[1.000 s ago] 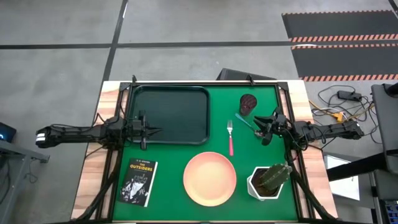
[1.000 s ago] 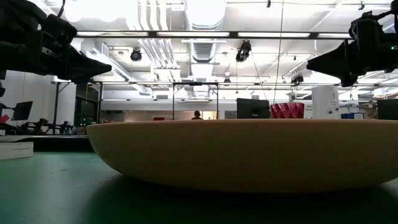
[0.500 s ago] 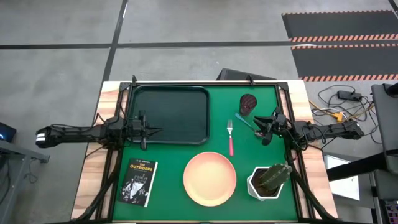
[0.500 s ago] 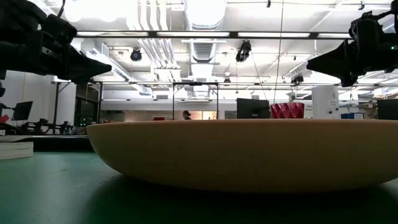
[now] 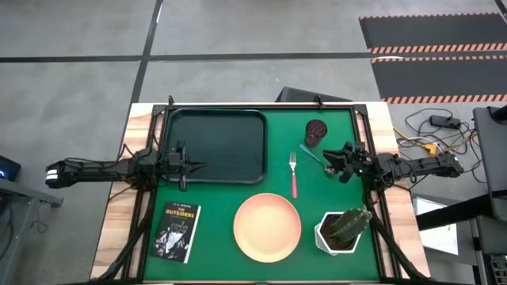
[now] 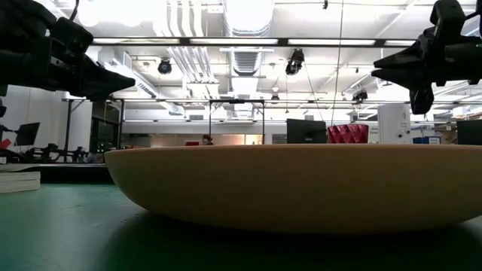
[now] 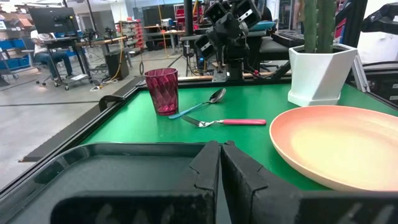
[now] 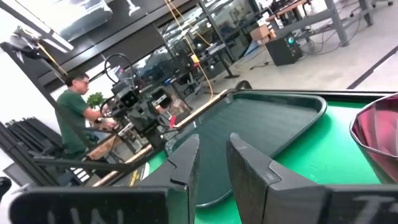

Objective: Pick and place plate/cup/fork/spoon on tray
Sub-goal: Put the red glass cup on the top right of the black serving tray

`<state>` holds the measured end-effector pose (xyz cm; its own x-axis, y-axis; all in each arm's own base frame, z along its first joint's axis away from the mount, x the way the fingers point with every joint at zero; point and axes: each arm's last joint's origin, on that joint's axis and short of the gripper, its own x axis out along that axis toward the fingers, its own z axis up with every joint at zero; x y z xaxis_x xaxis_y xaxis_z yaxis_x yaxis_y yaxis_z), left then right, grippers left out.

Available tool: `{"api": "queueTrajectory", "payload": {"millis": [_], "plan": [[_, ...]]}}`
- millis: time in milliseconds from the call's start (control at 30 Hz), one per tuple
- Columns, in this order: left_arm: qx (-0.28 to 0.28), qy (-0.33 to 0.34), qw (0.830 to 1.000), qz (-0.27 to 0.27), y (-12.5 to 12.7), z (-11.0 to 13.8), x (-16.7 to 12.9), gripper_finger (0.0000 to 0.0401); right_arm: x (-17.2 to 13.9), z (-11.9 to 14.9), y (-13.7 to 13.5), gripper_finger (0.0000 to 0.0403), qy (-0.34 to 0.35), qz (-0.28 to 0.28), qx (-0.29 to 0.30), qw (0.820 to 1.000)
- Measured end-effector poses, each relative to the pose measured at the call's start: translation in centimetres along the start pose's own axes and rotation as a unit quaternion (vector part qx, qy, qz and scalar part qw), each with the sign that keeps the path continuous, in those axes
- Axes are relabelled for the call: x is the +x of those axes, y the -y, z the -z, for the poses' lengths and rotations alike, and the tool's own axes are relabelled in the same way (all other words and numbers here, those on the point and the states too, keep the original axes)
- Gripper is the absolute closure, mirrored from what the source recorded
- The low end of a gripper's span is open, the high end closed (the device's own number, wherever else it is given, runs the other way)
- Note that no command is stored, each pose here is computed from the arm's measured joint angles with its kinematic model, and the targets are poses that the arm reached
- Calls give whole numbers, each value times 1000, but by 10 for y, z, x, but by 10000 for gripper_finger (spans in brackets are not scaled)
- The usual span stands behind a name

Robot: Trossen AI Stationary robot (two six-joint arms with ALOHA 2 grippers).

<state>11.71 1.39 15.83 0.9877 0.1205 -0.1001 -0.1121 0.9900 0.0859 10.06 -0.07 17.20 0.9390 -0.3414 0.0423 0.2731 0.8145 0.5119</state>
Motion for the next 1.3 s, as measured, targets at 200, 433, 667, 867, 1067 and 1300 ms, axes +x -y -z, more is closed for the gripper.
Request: {"api": "queueTrajectory", "payload": {"millis": [200, 433, 667, 867, 1067, 1300], "plan": [[-59, 27, 998, 8, 0, -5, 0, 401, 0, -2, -1, 335, 9, -5, 13, 1000], [-151, 204, 966, -42, -6, -38, -5, 401, 2, -15, -10, 335, 77, -37, -14, 996], [-52, 299, 951, -65, -10, -80, -11, 401, 14, -34, -21, 335, 87, -3, -52, 995], [27, 278, 956, -87, -11, -92, -1, 401, 44, -53, -36, 335, 23, 64, -112, 991], [76, 253, 959, -98, -11, -96, 10, 401, 64, -86, -47, 335, -45, 142, -129, 980], [58, 227, 949, -209, -18, -97, 16, 401, 83, -122, -60, 335, -92, 203, -128, 966]]}}
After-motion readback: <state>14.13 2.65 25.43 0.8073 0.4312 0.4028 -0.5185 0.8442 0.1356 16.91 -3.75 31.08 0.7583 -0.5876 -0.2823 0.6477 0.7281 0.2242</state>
